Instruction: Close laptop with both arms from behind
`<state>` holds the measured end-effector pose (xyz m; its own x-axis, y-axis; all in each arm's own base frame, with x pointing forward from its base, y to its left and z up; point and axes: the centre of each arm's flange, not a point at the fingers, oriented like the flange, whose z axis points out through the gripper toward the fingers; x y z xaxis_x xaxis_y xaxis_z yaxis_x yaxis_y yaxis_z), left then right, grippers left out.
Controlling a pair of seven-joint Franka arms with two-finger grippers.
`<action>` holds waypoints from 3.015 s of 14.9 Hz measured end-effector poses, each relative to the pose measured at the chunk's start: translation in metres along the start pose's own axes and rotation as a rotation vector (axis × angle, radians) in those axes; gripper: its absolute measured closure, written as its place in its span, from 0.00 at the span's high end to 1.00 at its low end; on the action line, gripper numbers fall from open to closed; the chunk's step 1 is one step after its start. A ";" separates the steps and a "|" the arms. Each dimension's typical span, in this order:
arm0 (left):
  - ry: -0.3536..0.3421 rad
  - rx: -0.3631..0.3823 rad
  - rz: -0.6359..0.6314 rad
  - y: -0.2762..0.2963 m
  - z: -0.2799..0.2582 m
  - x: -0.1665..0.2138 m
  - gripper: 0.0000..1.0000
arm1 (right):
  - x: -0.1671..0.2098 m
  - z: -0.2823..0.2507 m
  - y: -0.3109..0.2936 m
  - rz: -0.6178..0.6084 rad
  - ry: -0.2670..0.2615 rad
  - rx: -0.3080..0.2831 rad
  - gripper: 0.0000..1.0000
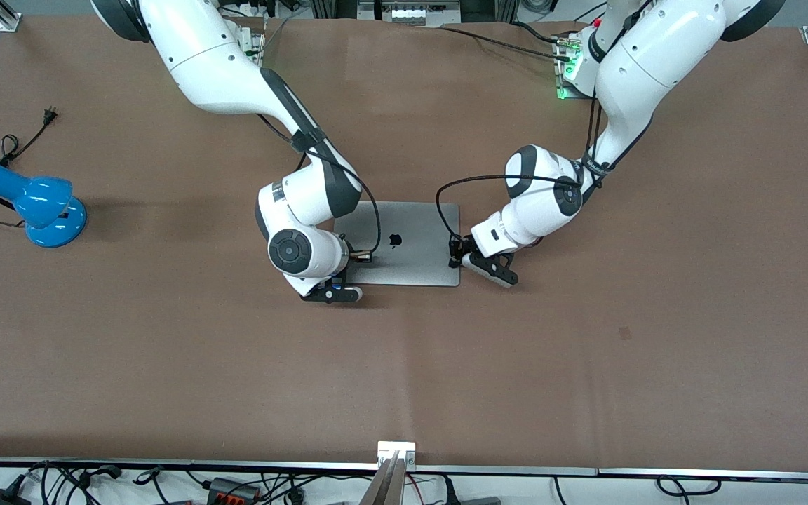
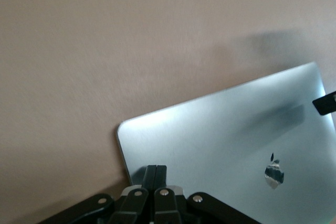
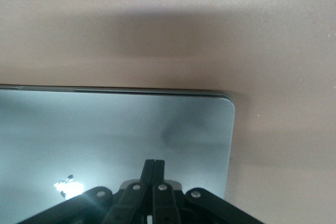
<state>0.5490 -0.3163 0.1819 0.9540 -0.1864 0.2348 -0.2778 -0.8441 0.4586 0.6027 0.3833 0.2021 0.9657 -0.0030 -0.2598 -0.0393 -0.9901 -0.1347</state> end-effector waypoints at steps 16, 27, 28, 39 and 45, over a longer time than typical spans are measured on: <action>-0.413 0.214 0.254 -0.025 -0.266 0.064 0.08 | -0.002 -0.191 0.051 -0.025 0.244 -0.174 1.00; -0.592 0.446 0.048 -0.002 -0.415 0.077 0.92 | 0.001 -0.315 0.177 0.101 0.342 -0.123 1.00; -0.589 0.447 0.046 -0.001 -0.421 0.077 0.99 | 0.000 -0.323 0.190 0.120 0.344 -0.120 1.00; -0.364 0.446 -0.151 -0.109 -0.494 0.095 1.00 | -0.040 -0.435 0.353 0.099 0.375 -0.100 1.00; -0.259 0.519 -0.180 -0.050 -0.494 0.070 1.00 | -0.057 -0.437 0.364 0.026 0.301 -0.107 1.00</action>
<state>0.5741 -0.0390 0.5983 0.9954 -0.0791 -0.0540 -0.0804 -0.9965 -0.0216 0.6455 -0.0384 0.5854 0.9979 -0.0546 0.0354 -0.0537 -0.9982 -0.0263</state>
